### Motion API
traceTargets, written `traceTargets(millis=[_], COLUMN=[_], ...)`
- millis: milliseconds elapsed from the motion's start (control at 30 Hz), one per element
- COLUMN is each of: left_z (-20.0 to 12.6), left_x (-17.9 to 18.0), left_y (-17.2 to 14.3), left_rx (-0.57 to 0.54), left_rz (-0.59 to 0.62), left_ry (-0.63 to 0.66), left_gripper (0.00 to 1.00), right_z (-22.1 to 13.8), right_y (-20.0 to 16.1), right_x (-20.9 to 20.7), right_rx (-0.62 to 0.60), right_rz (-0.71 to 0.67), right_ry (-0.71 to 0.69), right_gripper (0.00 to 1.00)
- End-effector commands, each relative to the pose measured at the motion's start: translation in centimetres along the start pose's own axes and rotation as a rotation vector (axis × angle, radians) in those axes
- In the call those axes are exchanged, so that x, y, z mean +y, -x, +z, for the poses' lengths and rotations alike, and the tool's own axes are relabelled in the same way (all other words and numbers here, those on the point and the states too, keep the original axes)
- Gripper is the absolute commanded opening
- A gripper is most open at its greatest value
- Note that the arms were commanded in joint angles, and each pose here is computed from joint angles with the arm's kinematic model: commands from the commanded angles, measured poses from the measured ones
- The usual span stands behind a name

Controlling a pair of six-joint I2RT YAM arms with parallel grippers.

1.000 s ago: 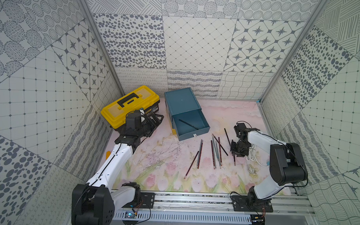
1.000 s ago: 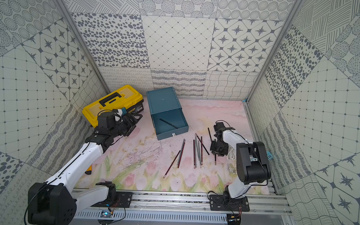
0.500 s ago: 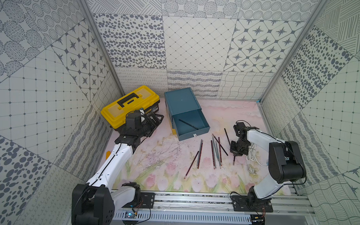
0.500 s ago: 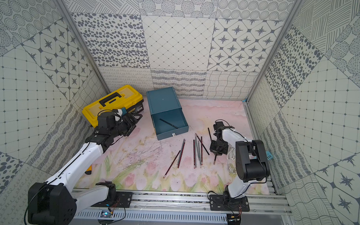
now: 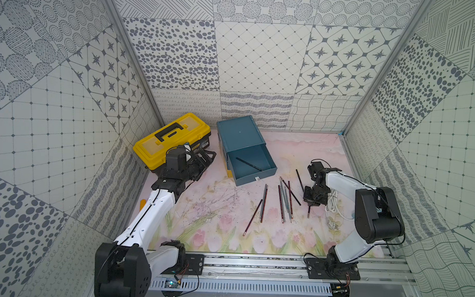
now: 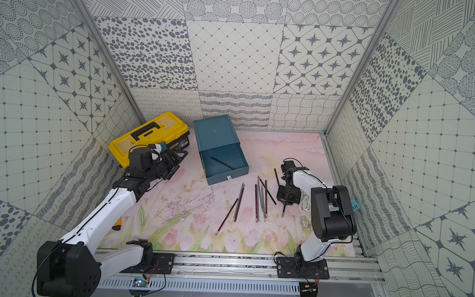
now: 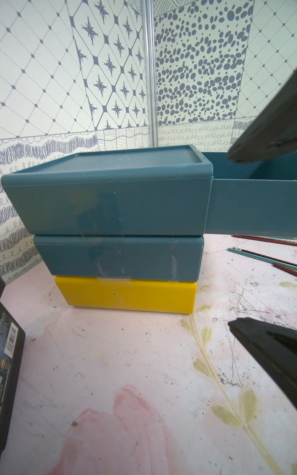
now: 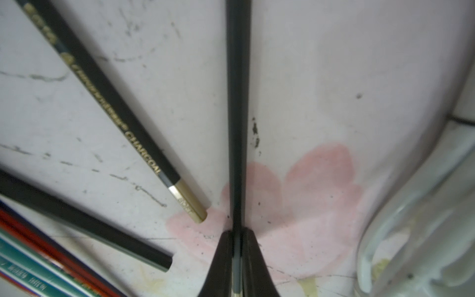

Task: Please place the pencils in the drawer according to their color
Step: Pick up the pencil from the center of the board.

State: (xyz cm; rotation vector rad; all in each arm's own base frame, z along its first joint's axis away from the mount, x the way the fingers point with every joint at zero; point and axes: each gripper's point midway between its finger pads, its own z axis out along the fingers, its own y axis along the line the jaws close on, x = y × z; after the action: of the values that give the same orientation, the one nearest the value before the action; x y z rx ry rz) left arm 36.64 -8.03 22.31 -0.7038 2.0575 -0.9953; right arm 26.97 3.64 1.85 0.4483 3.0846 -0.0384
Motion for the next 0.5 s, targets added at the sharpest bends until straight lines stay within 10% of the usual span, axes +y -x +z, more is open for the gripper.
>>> traceTargets(millis=[0,467], left_z=[-0.15,-0.12], left_x=[-0.56,-0.69], left_y=[0.45,0.54], left_rx=[-0.014,-0.016], left_rz=[0.016,0.017], left_ry=[-0.027,-0.03], left_gripper=[0.99,0.99], right_z=[-0.06,-1.02], right_y=[0.75,0.92], right_x=[0.07,0.28], right_rx=[-0.052,-0.073], right_rz=[0.007,-0.006], right_ry=[0.001,0.02], right_gripper=[0.0,0.0])
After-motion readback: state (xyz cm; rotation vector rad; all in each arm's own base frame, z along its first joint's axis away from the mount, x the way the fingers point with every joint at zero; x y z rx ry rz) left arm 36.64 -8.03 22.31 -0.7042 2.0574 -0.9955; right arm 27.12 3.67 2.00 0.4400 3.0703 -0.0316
